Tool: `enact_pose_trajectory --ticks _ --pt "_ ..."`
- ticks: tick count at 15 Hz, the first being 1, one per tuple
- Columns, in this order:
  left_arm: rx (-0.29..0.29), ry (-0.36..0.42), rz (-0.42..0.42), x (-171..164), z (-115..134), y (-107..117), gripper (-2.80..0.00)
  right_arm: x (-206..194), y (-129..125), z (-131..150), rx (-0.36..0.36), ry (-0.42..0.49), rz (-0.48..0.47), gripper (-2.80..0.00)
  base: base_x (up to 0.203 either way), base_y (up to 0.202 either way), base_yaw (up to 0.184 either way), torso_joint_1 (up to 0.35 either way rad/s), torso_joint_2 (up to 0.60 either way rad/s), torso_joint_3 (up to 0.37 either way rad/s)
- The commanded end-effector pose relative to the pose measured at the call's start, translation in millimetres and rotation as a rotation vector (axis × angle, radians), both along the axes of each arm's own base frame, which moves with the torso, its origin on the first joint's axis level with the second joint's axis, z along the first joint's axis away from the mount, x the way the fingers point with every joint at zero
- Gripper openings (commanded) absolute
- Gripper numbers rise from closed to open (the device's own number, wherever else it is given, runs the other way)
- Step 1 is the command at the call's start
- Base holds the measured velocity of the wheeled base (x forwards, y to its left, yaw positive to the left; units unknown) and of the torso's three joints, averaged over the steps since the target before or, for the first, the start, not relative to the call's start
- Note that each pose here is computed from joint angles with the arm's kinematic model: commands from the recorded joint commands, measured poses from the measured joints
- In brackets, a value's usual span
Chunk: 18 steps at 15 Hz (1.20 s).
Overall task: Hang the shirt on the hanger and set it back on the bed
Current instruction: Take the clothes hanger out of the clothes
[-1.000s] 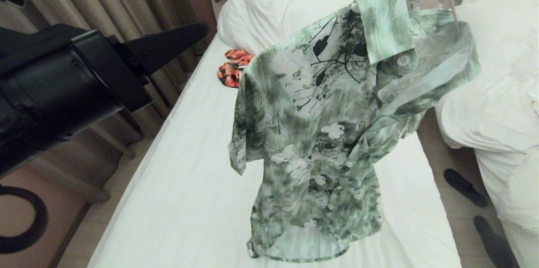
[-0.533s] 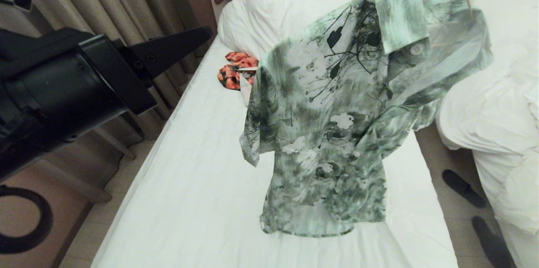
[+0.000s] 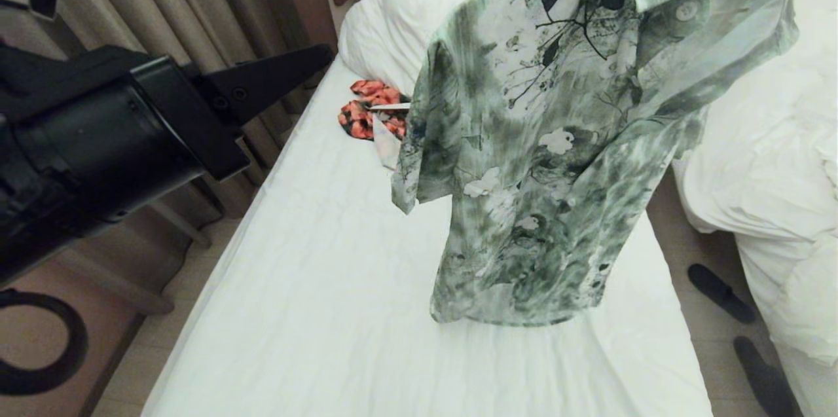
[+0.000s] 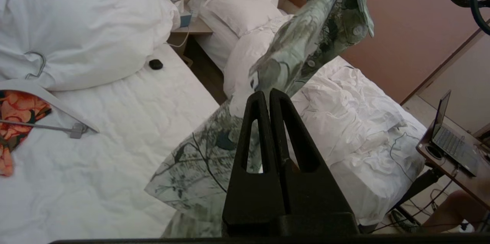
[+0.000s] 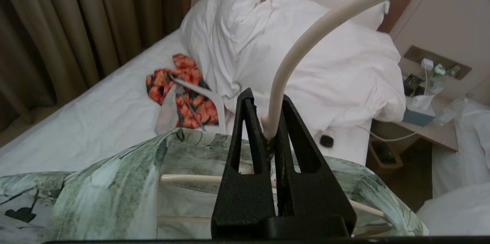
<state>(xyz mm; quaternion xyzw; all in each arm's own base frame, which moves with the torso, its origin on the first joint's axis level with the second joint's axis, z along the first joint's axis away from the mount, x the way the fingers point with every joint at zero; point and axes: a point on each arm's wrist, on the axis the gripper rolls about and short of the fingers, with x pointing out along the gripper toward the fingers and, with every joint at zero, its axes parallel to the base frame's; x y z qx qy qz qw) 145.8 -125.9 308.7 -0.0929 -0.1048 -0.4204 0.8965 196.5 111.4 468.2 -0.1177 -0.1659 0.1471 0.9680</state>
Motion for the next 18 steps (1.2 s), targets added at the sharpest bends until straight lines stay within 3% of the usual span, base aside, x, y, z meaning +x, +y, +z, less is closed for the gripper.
enact_pose_trajectory --ticks 1,4,5,9,13,18 --pt "0.008 0.011 -0.001 4.2 -3.1 -3.7 -2.8 0.8 0.1 -2.0 -0.012 0.016 -0.004 -2.8 0.0 0.0 0.0 0.0 0.0 0.0" --pt "0.046 0.055 -0.001 17.9 -15.6 -15.5 -2.8 8.7 1.4 -8.4 -0.034 0.056 -0.019 -2.8 0.0 0.0 0.0 0.0 0.0 0.0" --pt "0.062 0.066 -0.005 22.5 -22.4 -22.6 0.0 12.9 1.6 -10.1 -0.036 0.061 -0.026 -2.8 0.0 0.0 0.0 0.0 0.0 0.0" --pt "0.079 0.085 0.001 28.5 -35.2 -39.4 0.0 23.2 4.0 -15.7 -0.042 0.083 -0.034 -2.8 0.0 0.0 0.0 0.0 0.0 0.0" --pt "0.142 0.087 0.008 35.9 -49.9 -50.2 0.0 26.6 6.0 -17.6 -0.043 0.088 -0.031 -2.8 0.0 0.0 0.0 0.0 0.0 0.0" --pt "0.125 0.033 0.1 54.7 -70.8 -74.8 0.0 26.9 6.6 -18.5 -0.029 0.098 -0.023 -2.8 0.0 0.0 0.0 0.0 0.0 0.0"
